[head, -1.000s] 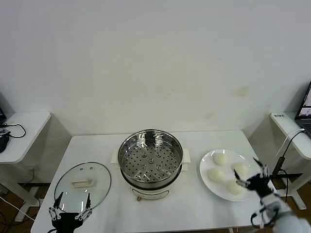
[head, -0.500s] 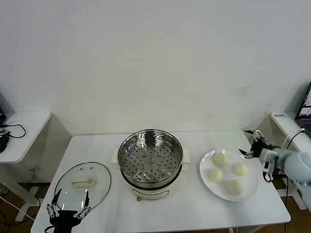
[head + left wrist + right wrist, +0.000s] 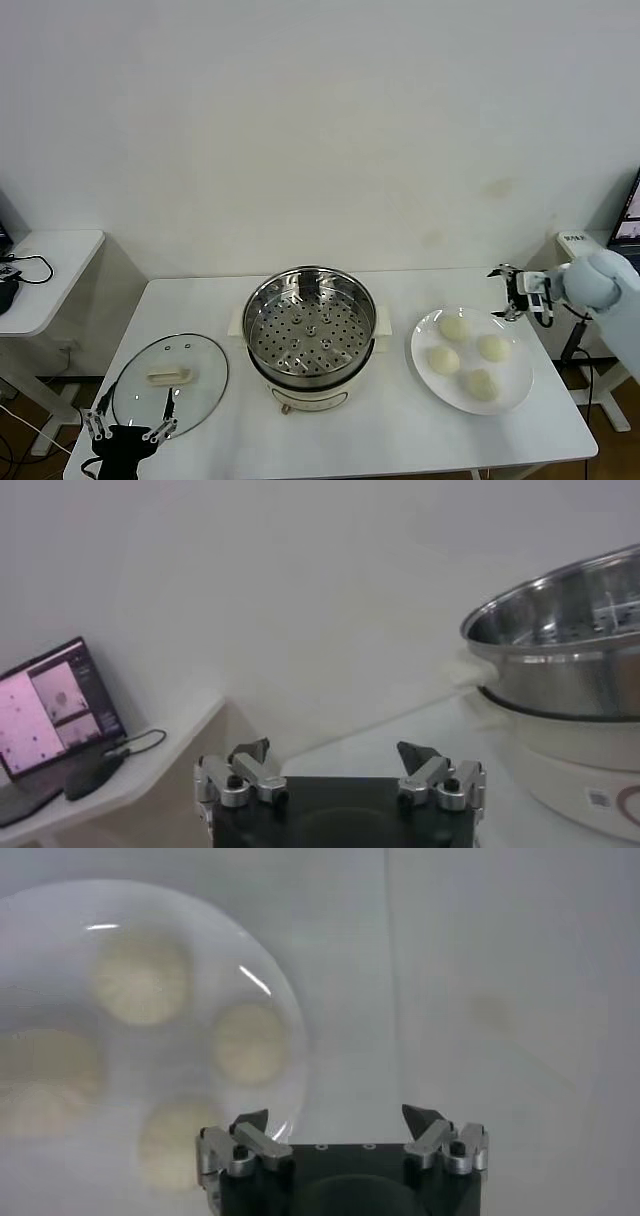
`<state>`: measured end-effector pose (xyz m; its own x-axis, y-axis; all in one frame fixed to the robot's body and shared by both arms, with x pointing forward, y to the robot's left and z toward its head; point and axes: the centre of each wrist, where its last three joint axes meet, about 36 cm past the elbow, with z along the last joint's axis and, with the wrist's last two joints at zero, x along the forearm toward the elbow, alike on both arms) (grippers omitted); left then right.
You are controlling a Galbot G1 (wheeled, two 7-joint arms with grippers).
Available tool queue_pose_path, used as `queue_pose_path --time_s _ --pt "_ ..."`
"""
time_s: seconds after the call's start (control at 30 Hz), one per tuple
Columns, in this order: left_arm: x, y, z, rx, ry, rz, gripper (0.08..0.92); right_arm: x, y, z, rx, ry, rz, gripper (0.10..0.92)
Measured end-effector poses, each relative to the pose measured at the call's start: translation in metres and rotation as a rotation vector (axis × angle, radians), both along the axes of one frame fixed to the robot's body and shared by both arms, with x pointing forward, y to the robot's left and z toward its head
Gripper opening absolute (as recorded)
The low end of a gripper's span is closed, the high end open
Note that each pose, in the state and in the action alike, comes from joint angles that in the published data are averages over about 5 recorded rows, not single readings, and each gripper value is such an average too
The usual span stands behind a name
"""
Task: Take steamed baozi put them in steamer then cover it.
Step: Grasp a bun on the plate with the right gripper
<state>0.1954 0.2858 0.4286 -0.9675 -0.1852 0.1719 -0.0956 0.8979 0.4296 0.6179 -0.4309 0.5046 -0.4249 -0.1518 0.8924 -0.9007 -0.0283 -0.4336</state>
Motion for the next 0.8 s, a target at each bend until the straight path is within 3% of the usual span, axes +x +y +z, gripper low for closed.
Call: queue_pose_path --time_s 0.23,0.6,0.8 --pt "-0.002 0.005 0.000 0.015 0.005 0.017 0.823 0.022 0.026 -0.031 -0.026 0.082 0.030 0.823" --pt "-0.004 0.009 -0.002 0.024 0.010 0.032 0.823 0.041 0.049 -0.058 -0.084 0.133 0.040 0.815" --pt "-0.003 0.009 -0.002 0.027 0.006 0.033 0.823 0.047 0.056 -0.063 -0.106 0.136 0.041 0.739"
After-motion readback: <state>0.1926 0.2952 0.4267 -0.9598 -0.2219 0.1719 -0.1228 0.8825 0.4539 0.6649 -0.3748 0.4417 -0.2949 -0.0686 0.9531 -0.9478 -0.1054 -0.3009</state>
